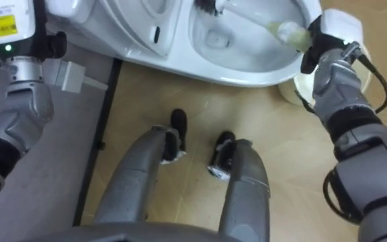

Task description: Brush toilet

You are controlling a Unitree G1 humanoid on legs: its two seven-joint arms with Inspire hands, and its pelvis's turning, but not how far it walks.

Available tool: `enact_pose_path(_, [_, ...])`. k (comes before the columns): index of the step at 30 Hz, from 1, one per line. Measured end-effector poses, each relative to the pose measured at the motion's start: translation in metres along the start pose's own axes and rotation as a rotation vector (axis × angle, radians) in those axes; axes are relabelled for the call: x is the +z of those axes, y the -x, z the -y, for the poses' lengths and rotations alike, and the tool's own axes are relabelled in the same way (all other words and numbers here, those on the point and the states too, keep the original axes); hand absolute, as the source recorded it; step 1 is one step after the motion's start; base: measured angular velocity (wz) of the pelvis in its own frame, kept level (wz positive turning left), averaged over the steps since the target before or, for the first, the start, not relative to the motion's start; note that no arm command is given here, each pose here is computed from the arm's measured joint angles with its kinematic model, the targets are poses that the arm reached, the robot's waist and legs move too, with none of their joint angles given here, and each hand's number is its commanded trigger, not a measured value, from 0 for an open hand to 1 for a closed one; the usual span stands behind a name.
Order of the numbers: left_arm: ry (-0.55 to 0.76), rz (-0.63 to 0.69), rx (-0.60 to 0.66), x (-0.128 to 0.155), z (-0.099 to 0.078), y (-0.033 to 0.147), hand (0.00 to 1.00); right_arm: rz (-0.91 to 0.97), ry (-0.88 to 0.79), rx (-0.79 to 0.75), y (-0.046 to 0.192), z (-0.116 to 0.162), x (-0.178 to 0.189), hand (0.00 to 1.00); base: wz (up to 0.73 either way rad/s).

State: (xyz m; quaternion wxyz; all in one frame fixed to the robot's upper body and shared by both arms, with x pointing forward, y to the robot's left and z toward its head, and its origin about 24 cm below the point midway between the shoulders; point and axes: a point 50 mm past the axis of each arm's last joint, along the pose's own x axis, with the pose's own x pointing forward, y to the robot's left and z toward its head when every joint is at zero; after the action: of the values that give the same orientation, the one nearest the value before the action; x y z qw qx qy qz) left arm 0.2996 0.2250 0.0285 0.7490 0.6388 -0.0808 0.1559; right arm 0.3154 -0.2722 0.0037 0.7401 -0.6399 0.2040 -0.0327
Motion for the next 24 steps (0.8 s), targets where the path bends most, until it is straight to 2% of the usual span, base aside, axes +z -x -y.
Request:
enact_pose_path(4, [0.009, -0.005, -0.005, 0.000, 0.001, 0.002, 0.00, -0.015, 0.028, 0.076, 0.007, -0.018, -0.002, 1.00, -0.02])
enact_pose_path(8, [0.050, -0.029, -0.007, -0.003, 0.001, 0.004, 0.00, 0.026, 0.065, 0.087, 0.008, -0.015, 0.005, 1.00, -0.02])
enact_pose_path(12, [0.048, -0.057, -0.029, -0.011, 0.004, 0.011, 0.00, 0.071, 0.124, 0.122, 0.020, -0.022, 0.004, 1.00, -0.07])
enact_pose_path(20, [0.016, -0.134, -0.131, -0.034, 0.017, 0.035, 0.00, 0.105, 0.242, 0.243, 0.043, -0.051, -0.005, 1.00, -0.06])
enact_pose_path(24, [0.014, -0.153, -0.220, -0.042, 0.025, 0.049, 0.00, 0.103, 0.292, 0.338, 0.059, -0.072, -0.017, 1.00, 0.03])
